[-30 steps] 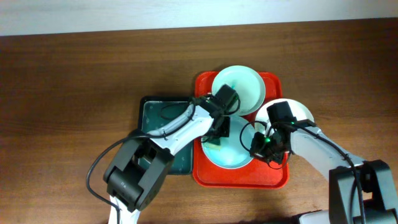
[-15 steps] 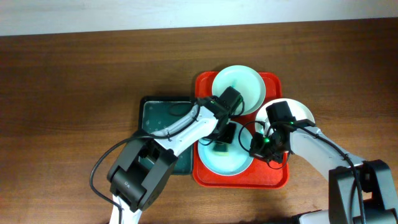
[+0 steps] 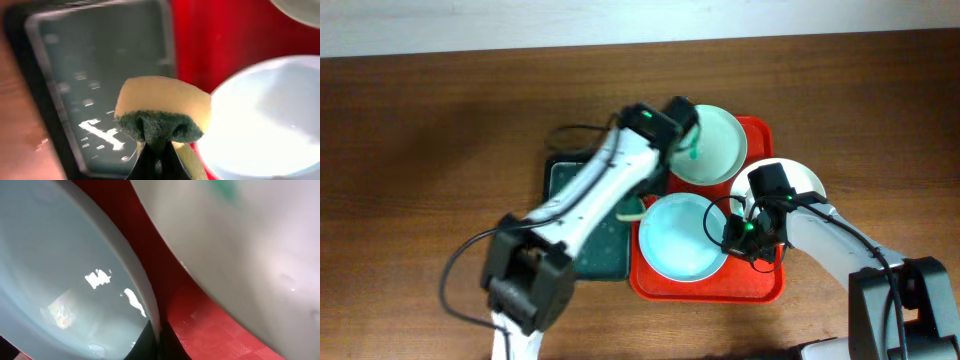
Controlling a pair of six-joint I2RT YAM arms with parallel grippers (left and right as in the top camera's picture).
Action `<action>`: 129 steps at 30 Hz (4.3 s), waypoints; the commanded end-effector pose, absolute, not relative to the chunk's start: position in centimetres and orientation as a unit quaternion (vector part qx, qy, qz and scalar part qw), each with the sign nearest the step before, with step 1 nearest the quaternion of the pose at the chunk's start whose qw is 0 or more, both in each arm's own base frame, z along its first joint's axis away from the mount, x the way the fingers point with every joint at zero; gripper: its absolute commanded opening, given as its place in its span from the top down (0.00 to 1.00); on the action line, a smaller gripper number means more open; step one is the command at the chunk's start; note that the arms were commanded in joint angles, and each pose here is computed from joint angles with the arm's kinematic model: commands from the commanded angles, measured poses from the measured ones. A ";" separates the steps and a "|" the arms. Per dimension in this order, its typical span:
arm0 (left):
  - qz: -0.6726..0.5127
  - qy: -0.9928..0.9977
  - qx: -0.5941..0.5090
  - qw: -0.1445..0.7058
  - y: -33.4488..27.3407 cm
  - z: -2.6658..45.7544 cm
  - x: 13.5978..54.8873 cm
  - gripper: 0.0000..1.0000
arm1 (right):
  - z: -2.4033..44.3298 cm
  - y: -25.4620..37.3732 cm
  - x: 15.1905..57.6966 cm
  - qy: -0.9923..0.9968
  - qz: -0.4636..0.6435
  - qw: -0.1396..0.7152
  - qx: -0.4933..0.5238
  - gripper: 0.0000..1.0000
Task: Clean dirty plates on tray and stack at the side
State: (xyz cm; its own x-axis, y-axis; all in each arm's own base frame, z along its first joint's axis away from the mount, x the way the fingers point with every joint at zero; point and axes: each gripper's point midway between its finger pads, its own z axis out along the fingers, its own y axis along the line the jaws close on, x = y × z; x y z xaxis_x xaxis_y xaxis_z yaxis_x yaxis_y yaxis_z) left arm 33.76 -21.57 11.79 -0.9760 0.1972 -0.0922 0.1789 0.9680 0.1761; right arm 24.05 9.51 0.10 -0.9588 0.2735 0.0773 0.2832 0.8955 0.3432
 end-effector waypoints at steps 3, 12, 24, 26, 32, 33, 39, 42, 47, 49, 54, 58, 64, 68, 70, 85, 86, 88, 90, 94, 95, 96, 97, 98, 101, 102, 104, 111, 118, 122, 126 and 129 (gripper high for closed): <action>0.091 0.993 0.032 0.070 -13.6 15.5 36.0 1.00 | -1.3 7.8 23.6 -0.990 -0.131 0.002 -0.060 0.96; 0.022 0.999 0.035 -0.016 -11.6 4.3 33.3 0.82 | 0.9 9.1 23.0 -0.984 -0.167 0.021 -0.058 0.96; -0.076 0.983 0.018 0.165 -11.6 18.2 33.5 0.28 | 15.9 9.6 28.9 -0.979 0.004 -0.204 0.004 0.96; -0.079 0.975 -0.023 0.208 -8.4 21.6 32.9 0.22 | 18.4 12.6 29.9 -0.968 -0.024 -0.246 0.034 0.96; -0.057 0.941 -0.154 0.297 0.8 28.0 28.6 0.12 | 19.4 21.9 33.4 -0.924 -0.027 -0.366 0.104 0.96; -0.054 0.934 -0.166 0.312 1.6 28.8 27.8 0.09 | 18.5 23.0 34.3 -0.918 -0.008 -0.379 0.115 0.96; -0.038 0.919 -0.184 0.347 2.8 30.7 25.9 0.02 | 21.5 25.7 33.8 -0.863 0.078 -0.465 0.184 0.96; -0.036 0.921 -0.185 0.340 2.9 30.3 26.2 0.01 | 24.0 27.8 32.1 -0.822 0.122 -0.489 0.267 0.96; -0.034 0.932 -0.188 0.308 2.9 28.8 26.8 0.00 | 26.4 28.5 30.0 -0.783 0.186 -0.531 0.266 0.96; -0.033 0.936 -0.189 0.296 3.0 28.2 27.1 0.00 | 26.5 29.2 29.2 -0.772 0.192 -0.532 0.289 0.96; -0.031 0.942 -0.190 0.275 3.0 27.2 27.4 0.00 | 26.5 29.6 28.7 -0.770 0.188 -0.534 0.295 0.96; -0.031 0.943 -0.190 0.272 3.0 27.1 27.4 0.00 | 26.5 29.6 28.7 -0.770 0.188 -0.533 0.295 0.96; -0.031 0.943 -0.190 0.272 3.0 27.1 27.4 0.00 | 26.5 29.6 28.8 -0.770 0.189 -0.533 0.295 0.96; -0.031 0.943 -0.190 0.272 3.0 27.1 27.4 0.00 | 26.5 29.6 28.8 -0.770 0.189 -0.533 0.295 0.96; -0.031 0.943 -0.190 0.272 3.0 27.1 27.4 0.00 | 26.5 29.6 28.8 -0.770 0.189 -0.533 0.294 0.96; -0.032 0.943 -0.190 0.272 3.0 27.1 27.4 0.00 | 27.3 14.9 33.0 -0.918 -0.226 -0.326 -0.018 0.96; -0.032 0.943 -0.190 0.272 3.0 27.1 27.4 0.00 | 28.8 9.8 32.7 -0.910 -0.207 -0.349 -0.080 0.96; -0.032 0.943 -0.190 0.272 3.0 27.1 27.4 0.01 | 29.0 3.7 31.5 -0.906 -0.169 -0.353 -0.164 0.96; -0.031 0.943 -0.190 0.273 3.0 27.1 27.4 0.00 | 27.0 -3.9 29.3 -0.899 -0.093 -0.321 -0.283 0.96; -0.031 0.943 -0.190 0.272 3.0 27.1 27.4 0.00 | 22.2 -15.0 26.3 -0.853 -0.016 -0.247 -0.459 0.96; -0.032 0.943 -0.190 0.272 3.0 27.1 27.4 0.00 | 20.7 -16.9 25.6 -0.843 -0.010 -0.220 -0.491 0.96; -0.032 0.943 -0.190 0.272 3.0 27.1 27.4 0.00 | 19.1 -18.4 25.0 -0.835 -0.008 -0.194 -0.515 0.96; -0.032 0.943 -0.190 0.272 3.0 27.1 27.4 0.00 | 17.8 -19.5 24.6 -0.829 -0.007 -0.172 -0.533 0.96; -0.032 0.943 -0.190 0.272 3.0 27.1 27.4 0.00 | 15.9 -20.9 24.0 -0.820 -0.008 -0.141 -0.555 0.96; -0.032 0.943 -0.190 0.272 3.0 27.1 27.4 0.00 | 10.4 -22.5 23.0 -0.815 -0.019 -0.053 -0.576 0.96; -0.032 0.943 -0.190 0.272 3.0 27.1 27.4 0.00 | 8.9 -22.6 22.8 -0.818 -0.019 -0.029 -0.574 0.96; -0.031 0.943 -0.190 0.272 3.0 27.1 27.4 0.00 | 6.3 -22.5 22.4 -0.825 -0.020 0.015 -0.565 0.96; -0.032 0.943 -0.190 0.272 3.0 27.1 27.4 0.01 | 9.4 -19.8 23.2 -0.846 -0.075 -0.013 -0.528 0.54; -0.071 0.943 -0.178 0.272 1.6 27.3 27.7 0.00 | 17.2 -11.5 28.3 -0.953 -0.096 -0.160 -0.239 0.43; -0.080 0.945 -0.176 0.266 1.3 27.2 27.5 0.00 | 12.6 -10.1 31.2 -0.974 -0.041 -0.141 -0.173 0.43; -0.079 0.945 -0.176 0.263 1.3 27.0 27.6 0.00 | 7.2 -9.4 32.9 -0.982 -0.051 -0.092 -0.160 0.44; -0.079 0.946 -0.177 0.261 1.3 26.9 27.6 0.00 | 4.4 -9.7 32.8 -0.983 -0.049 -0.058 -0.165 0.45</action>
State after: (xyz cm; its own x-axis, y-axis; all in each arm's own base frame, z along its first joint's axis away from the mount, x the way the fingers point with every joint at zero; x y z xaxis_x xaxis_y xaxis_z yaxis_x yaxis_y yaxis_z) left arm 27.46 1.37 26.76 -0.7999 -0.3765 -0.4674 -0.2999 0.9253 -0.2321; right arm 33.06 -9.52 6.24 -0.9299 0.3389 -0.1428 0.3193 0.9367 0.1434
